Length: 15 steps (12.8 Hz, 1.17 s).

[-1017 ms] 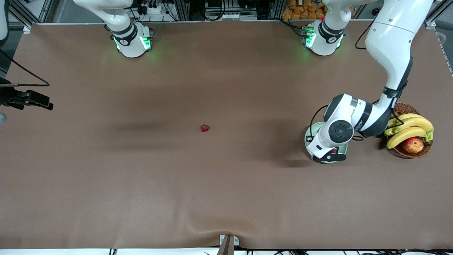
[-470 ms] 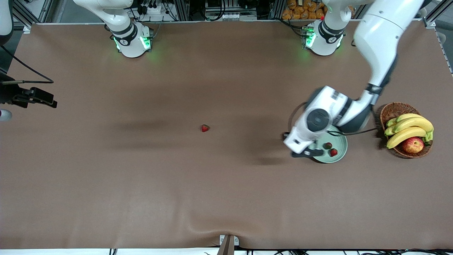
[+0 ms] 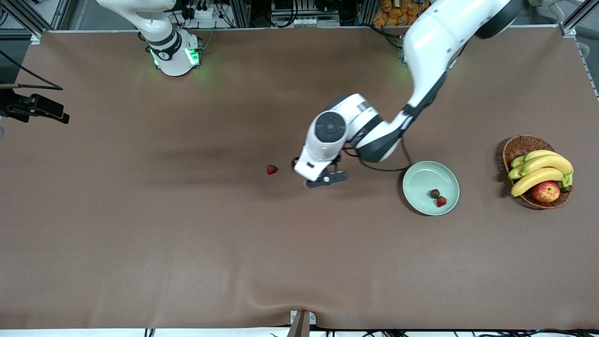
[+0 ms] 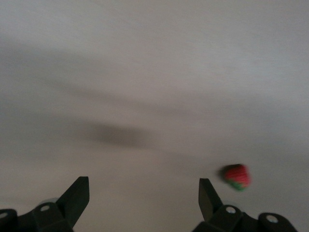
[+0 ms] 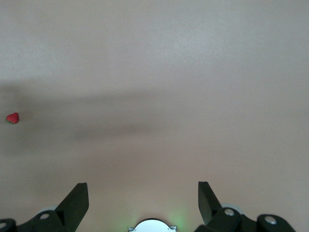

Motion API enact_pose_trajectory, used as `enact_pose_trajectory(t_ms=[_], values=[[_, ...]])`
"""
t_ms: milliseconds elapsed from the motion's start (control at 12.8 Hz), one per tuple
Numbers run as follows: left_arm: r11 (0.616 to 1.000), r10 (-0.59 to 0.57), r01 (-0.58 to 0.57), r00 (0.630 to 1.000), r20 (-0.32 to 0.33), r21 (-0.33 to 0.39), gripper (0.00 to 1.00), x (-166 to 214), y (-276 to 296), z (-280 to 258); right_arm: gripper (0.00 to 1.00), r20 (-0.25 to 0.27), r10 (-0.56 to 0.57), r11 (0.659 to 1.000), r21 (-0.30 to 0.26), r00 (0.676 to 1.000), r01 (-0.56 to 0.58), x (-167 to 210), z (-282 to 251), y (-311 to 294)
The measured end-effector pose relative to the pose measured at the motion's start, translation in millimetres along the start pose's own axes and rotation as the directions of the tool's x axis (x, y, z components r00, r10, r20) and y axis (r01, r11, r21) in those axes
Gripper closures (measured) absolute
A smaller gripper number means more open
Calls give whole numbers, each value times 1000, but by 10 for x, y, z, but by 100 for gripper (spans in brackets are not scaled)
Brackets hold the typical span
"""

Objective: Collect all strawberries into plate
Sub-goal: 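Move the left gripper back and grasp the last strawberry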

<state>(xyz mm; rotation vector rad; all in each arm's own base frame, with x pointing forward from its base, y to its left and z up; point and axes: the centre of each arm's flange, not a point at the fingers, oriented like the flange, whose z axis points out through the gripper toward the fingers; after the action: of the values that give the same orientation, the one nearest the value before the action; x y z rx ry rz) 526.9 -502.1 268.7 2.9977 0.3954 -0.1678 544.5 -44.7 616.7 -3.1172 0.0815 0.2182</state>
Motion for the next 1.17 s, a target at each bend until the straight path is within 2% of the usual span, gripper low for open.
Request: enact_pose_trajectory(t_ms=[235, 470, 548, 626, 704, 783, 861, 1174], values=[[995, -58, 53, 997, -55, -83, 0, -170, 371, 510, 0, 0, 2, 1000, 1, 1000, -2, 5, 4, 0], [985, -89, 78, 994, -67, -151, 6, -422, 630, 734, 0, 3, 1, 1000, 2, 1000, -1, 19, 23, -8], [983, -95, 83, 993, -68, -162, 7, -470, 686, 787, 0, 5, 1, 1000, 1, 1000, -1, 30, 36, -10], [982, -94, 80, 993, -74, -169, 17, -491, 715, 839, 0, 3, 0, 1000, 1, 1000, 0, 38, 38, -14], [983, -91, 77, 993, -78, -169, 22, -506, 727, 893, 0, -5, -1, 1000, 1, 1000, 1, 41, 14, -21], [983, -90, 76, 993, -79, -166, 22, -511, 724, 944, 0, -14, -3, 1000, 1, 1000, 3, 38, -30, -29], [983, -90, 76, 993, -78, -167, 30, -509, 720, 987, 0, -21, -5, 1000, 1, 1000, 5, 34, -64, -42], [982, -77, 63, 994, -74, -181, 35, -623, 766, 1113, 0, -12, -2, 1000, 0, 1000, 2, 69, -22, -27]])
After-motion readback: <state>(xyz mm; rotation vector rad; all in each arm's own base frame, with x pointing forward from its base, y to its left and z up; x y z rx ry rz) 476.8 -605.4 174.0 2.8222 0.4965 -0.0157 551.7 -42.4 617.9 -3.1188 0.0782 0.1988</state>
